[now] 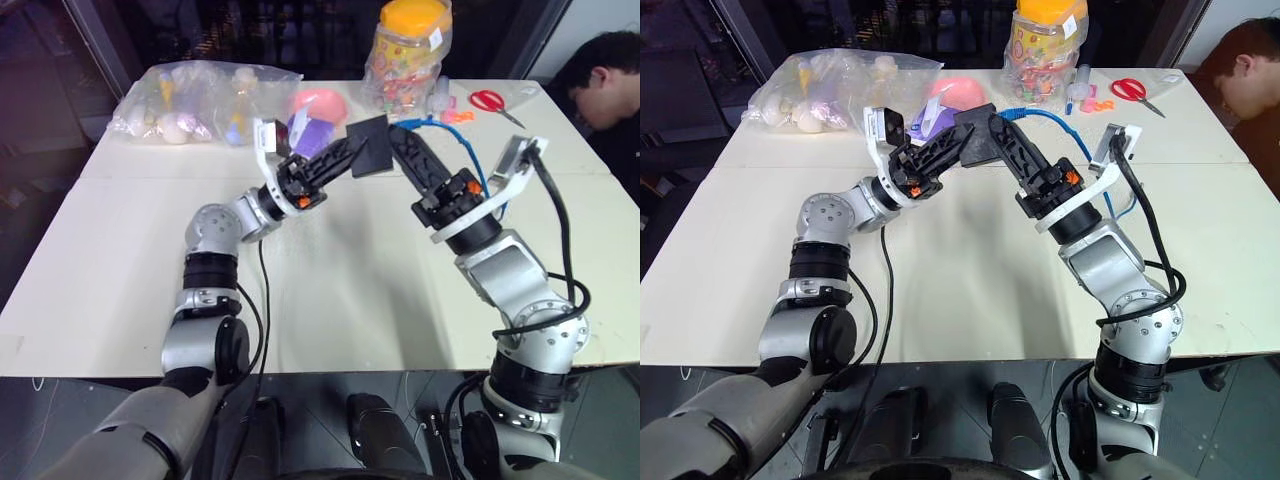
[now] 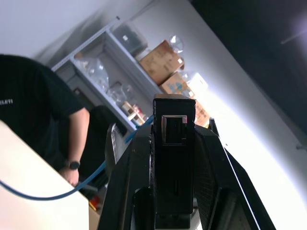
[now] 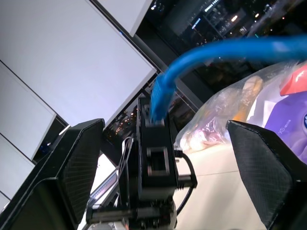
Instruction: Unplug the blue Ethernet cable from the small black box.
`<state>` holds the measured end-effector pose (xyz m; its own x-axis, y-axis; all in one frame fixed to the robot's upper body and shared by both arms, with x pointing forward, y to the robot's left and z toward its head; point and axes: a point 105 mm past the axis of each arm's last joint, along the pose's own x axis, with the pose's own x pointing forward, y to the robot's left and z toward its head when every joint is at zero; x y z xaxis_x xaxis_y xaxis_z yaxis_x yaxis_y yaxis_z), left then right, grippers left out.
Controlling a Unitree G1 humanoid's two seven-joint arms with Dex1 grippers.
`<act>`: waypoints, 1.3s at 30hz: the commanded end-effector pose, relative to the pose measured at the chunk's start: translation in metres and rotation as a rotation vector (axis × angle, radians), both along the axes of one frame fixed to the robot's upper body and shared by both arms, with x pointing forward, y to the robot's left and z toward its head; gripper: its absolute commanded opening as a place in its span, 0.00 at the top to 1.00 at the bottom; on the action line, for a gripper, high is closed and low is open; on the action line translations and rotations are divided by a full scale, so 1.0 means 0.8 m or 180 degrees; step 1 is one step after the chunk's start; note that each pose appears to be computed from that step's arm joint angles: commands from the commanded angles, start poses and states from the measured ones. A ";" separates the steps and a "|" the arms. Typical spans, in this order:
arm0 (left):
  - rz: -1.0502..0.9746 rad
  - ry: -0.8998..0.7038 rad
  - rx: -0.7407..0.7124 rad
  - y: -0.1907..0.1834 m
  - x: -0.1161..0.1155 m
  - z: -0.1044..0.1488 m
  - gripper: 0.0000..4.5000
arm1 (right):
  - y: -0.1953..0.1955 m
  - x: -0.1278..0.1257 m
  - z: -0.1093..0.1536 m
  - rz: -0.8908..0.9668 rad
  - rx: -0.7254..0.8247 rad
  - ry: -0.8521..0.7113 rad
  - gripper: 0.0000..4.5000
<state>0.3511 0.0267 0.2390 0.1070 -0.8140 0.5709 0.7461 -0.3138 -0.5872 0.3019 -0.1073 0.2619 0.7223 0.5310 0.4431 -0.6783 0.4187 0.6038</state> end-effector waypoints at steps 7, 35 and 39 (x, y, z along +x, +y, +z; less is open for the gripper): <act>-0.0109 -0.0135 -0.0012 -0.005 -0.012 0.011 0.89 | 0.003 0.000 0.005 -0.0016 0.0068 -0.0109 0.99; 0.2346 -0.1620 0.1784 0.008 0.074 -0.057 0.89 | -0.092 0.100 -0.100 -0.1510 -0.1280 0.0933 0.99; 0.2496 -0.1881 0.2076 -0.020 0.073 -0.091 0.89 | -0.104 0.123 -0.129 -0.1673 -0.1503 0.1332 0.80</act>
<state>0.4108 0.0188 0.1620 0.5704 -0.8000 0.1861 0.8186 0.5722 -0.0493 0.3957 -0.1836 0.1559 0.9796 0.1763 -0.0964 -0.1140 0.8827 0.4560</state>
